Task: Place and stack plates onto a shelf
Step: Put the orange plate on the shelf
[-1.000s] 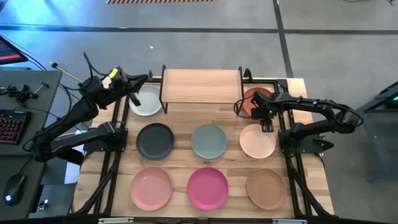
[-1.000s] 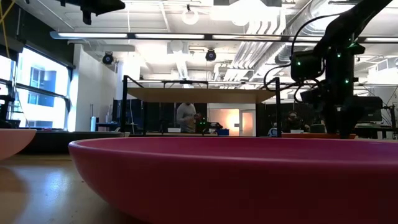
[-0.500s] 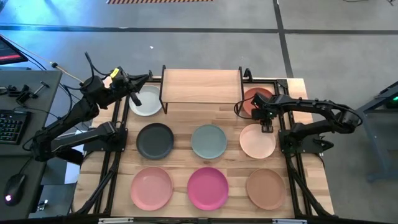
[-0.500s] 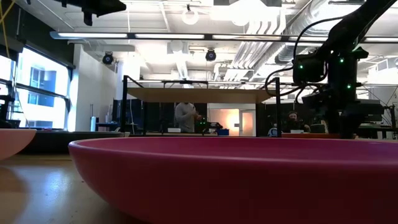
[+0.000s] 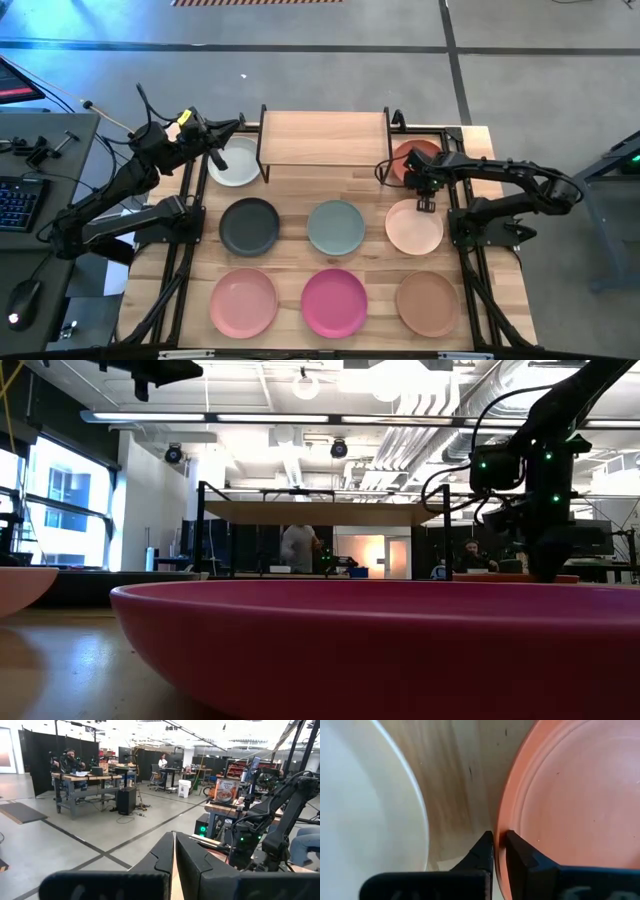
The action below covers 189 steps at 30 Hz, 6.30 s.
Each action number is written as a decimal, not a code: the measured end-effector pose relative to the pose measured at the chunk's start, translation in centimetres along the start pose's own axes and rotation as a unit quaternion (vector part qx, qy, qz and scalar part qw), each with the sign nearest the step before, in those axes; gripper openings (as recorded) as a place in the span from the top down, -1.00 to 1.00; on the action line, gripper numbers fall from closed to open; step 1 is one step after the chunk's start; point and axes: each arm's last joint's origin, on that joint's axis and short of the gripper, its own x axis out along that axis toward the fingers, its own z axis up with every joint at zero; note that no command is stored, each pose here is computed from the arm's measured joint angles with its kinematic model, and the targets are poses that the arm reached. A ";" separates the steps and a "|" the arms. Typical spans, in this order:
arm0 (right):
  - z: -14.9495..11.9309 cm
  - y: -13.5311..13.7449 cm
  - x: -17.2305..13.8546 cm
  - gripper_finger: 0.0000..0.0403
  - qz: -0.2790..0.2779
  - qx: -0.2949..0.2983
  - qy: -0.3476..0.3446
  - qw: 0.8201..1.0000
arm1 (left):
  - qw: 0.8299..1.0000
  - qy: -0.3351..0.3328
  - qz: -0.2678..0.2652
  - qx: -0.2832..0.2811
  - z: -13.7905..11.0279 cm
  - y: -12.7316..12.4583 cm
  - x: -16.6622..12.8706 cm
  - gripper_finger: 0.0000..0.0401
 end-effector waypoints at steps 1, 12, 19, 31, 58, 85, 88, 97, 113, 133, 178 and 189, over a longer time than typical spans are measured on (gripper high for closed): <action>0.0 0.0 -0.1 0.98 0.001 0.002 0.002 1.000 | 1.000 0.000 0.000 0.000 0.0 0.0 0.0 0.96; 1.2 -0.9 -2.5 1.00 0.002 0.015 0.002 1.000 | 1.000 0.000 0.000 0.000 0.0 0.0 0.0 0.96; 1.5 -1.2 -3.7 1.00 0.007 0.038 0.016 0.999 | 1.000 0.000 0.000 0.005 0.0 0.0 0.0 0.96; 2.4 -1.9 -6.0 1.00 0.002 0.070 0.006 0.998 | 1.000 0.000 -0.001 0.013 0.0 0.0 0.0 0.96; 4.2 -3.9 -13.5 1.00 -0.055 0.141 -0.038 0.988 | 1.000 0.000 0.000 0.014 0.0 0.0 0.0 0.96; 6.3 -5.7 -22.4 1.00 -0.196 -0.011 -0.181 0.964 | 1.000 0.000 0.000 0.013 0.0 0.0 0.0 0.96; 7.1 -5.3 -22.6 1.00 -0.203 -0.041 -0.201 0.958 | 1.000 0.000 0.000 0.014 0.0 0.0 0.0 0.96; 9.9 -4.0 -22.1 1.00 -0.219 -0.137 -0.228 0.939 | 1.000 0.005 0.000 0.013 -0.1 0.0 0.2 0.96; 15.3 -0.9 -17.7 1.00 -0.169 -0.271 -0.187 0.929 | 1.000 0.014 0.001 0.012 -0.3 0.1 0.4 0.96; 16.9 -0.2 -14.4 1.00 -0.142 -0.257 -0.119 0.948 | 0.999 0.038 0.002 0.011 -0.8 0.1 0.4 0.96; 16.6 0.4 -14.2 1.00 -0.086 -0.228 -0.128 0.961 | 0.999 0.038 0.002 0.011 -0.8 0.1 0.4 0.96; 16.6 0.4 -14.2 1.00 -0.081 -0.229 -0.131 0.961 | 0.999 0.038 0.002 0.011 -0.8 0.1 0.4 0.96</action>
